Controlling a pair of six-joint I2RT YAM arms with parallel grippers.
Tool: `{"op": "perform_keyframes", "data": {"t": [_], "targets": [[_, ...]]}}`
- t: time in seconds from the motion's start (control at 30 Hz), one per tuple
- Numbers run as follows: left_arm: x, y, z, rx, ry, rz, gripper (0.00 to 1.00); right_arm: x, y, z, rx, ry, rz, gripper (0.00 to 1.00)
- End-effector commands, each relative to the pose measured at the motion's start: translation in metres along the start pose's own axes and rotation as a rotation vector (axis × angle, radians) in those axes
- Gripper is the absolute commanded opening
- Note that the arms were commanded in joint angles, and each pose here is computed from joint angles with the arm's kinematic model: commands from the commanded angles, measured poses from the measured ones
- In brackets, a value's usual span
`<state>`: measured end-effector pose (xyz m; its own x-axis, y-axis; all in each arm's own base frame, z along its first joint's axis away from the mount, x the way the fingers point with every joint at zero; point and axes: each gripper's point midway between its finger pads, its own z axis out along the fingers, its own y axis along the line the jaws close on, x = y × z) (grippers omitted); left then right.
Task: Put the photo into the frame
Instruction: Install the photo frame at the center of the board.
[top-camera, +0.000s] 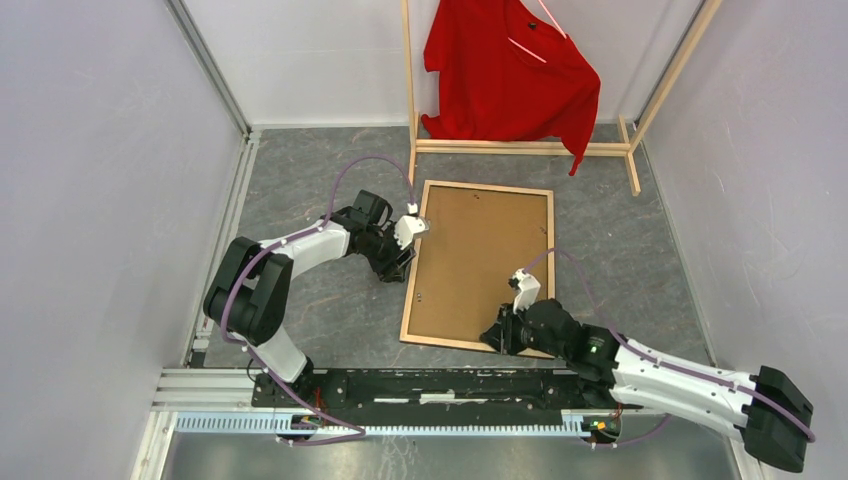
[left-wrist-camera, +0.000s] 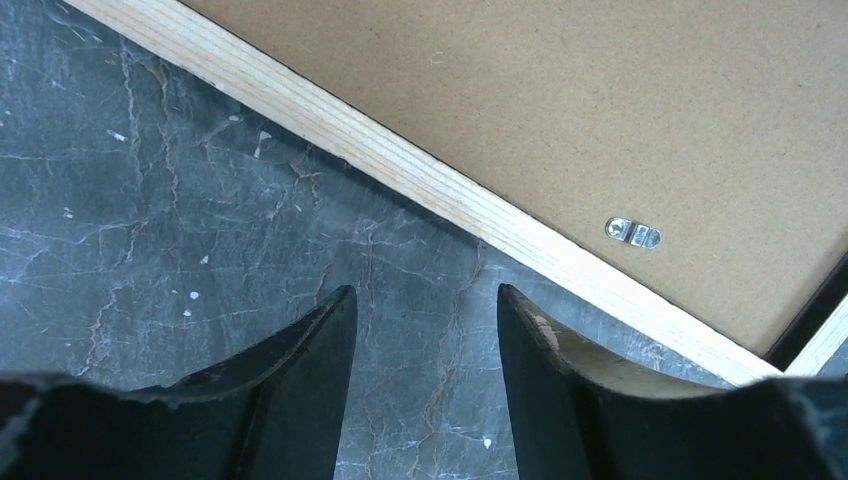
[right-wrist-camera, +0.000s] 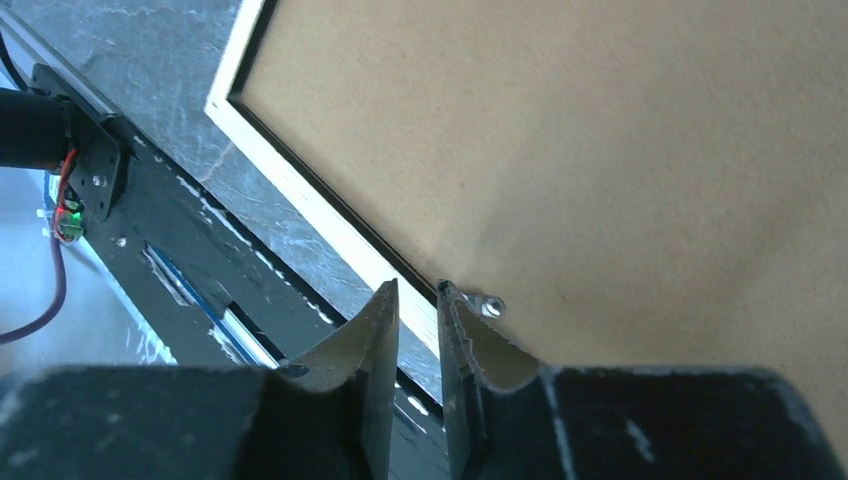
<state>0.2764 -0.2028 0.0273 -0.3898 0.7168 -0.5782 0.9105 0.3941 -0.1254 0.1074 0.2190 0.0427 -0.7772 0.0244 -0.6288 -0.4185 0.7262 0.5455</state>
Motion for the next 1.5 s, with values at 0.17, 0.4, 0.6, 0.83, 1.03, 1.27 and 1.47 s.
{"op": "perform_keyframes", "data": {"t": [0.17, 0.4, 0.6, 0.83, 1.03, 1.27, 1.47], "targets": [[-0.025, -0.009, -0.017, 0.03, -0.067, 0.059, 0.66, -0.066, 0.062, 0.017, -0.144, -0.153, -0.118, 0.47], [-0.043, -0.021, -0.021, 0.104, -0.124, 0.034, 0.72, -0.089, 0.096, 0.042, -0.284, -0.191, -0.261, 0.61], [-0.043, -0.021, -0.007, 0.159, -0.113, -0.029, 0.64, -0.102, 0.109, 0.052, -0.42, -0.204, -0.273, 0.61], [-0.046, -0.019, 0.002, 0.193, -0.114, -0.112, 0.45, -0.108, 0.109, 0.072, -0.417, -0.144, -0.33, 0.46], [-0.045, -0.017, 0.006, 0.214, -0.115, -0.172, 0.39, -0.098, 0.102, 0.08, -0.434, -0.121, -0.32, 0.47], [-0.038, -0.015, 0.01, 0.229, -0.102, -0.211, 0.24, -0.09, 0.1, 0.096, -0.44, -0.073, -0.321, 0.49], [-0.035, -0.016, 0.013, 0.234, -0.098, -0.225, 0.23, -0.089, 0.095, 0.105, -0.423, -0.052, -0.305, 0.49]]}}
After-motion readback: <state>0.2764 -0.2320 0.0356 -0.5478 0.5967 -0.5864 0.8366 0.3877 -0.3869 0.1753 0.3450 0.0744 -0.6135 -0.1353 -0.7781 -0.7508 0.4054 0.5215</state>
